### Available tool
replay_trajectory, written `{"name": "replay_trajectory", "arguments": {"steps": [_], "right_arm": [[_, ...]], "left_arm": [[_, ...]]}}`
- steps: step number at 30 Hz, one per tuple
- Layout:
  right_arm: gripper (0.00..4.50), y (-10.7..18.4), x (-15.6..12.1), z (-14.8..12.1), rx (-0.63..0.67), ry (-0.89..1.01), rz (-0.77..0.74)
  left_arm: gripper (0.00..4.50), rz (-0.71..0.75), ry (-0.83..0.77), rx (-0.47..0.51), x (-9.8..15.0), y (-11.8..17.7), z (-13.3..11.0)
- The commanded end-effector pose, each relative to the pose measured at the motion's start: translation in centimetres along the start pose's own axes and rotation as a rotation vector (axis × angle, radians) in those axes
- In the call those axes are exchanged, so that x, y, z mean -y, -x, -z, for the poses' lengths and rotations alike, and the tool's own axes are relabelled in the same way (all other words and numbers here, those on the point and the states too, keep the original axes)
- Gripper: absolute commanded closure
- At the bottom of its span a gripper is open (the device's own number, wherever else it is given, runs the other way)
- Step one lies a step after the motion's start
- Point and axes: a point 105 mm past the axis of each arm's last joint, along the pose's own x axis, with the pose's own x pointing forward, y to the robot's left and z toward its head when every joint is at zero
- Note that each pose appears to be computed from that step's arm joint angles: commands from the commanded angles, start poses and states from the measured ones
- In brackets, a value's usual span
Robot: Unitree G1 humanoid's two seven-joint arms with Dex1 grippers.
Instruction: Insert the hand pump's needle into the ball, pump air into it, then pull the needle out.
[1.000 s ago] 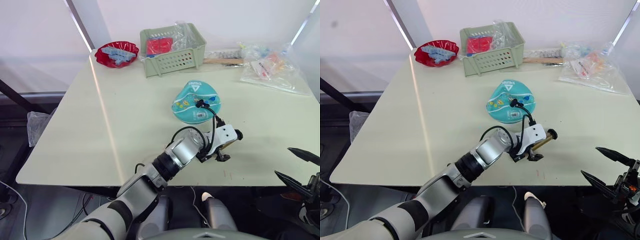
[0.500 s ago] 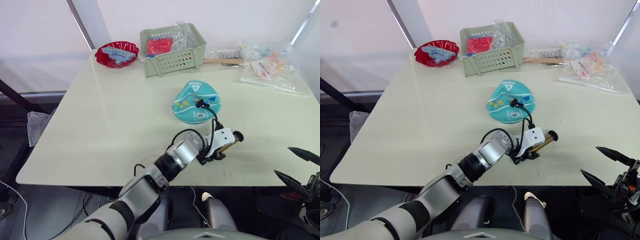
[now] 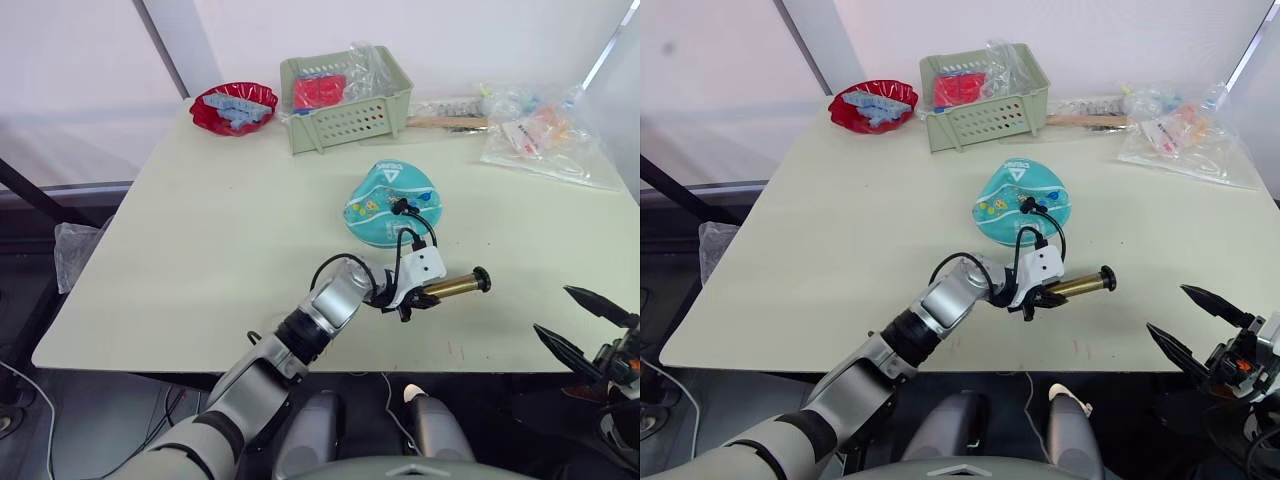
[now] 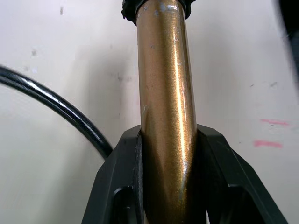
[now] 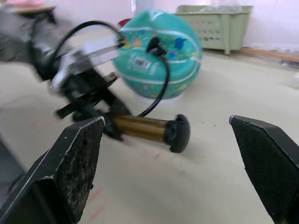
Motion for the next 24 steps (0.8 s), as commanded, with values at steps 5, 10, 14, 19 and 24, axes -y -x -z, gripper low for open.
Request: {"name": "replay_trajectory", "arguments": {"steps": [5,10,14,19,24], "right_arm": [[0.00,-3.0,0.7,-1.8,0.128,-0.209,0.165],[0.00,-5.2,1.2,-2.5,0.178,-0.357,0.237],[0.00,-7.0,0.4,-2.5,0.233,-0.543,0.264],[0.00,-9.8,-0.8,-2.5,0.318,-0.836,0.257],[0.00,-10.7,-1.3,-2.1,0.318,-0.940,0.256]], "left_arm": [[3.46,-0.009,0.002,0.207,-0.1,2.3,-2.4],[3.46,-0.026,0.003,0.263,-0.2,3.1,-2.4],[3.46,-0.028,0.030,0.300,-0.1,3.3,-2.8],[3.46,-0.026,0.041,0.338,0.1,3.2,-3.6],[3.46,-0.022,0.043,0.359,0.1,3.4,-4.2]]}}
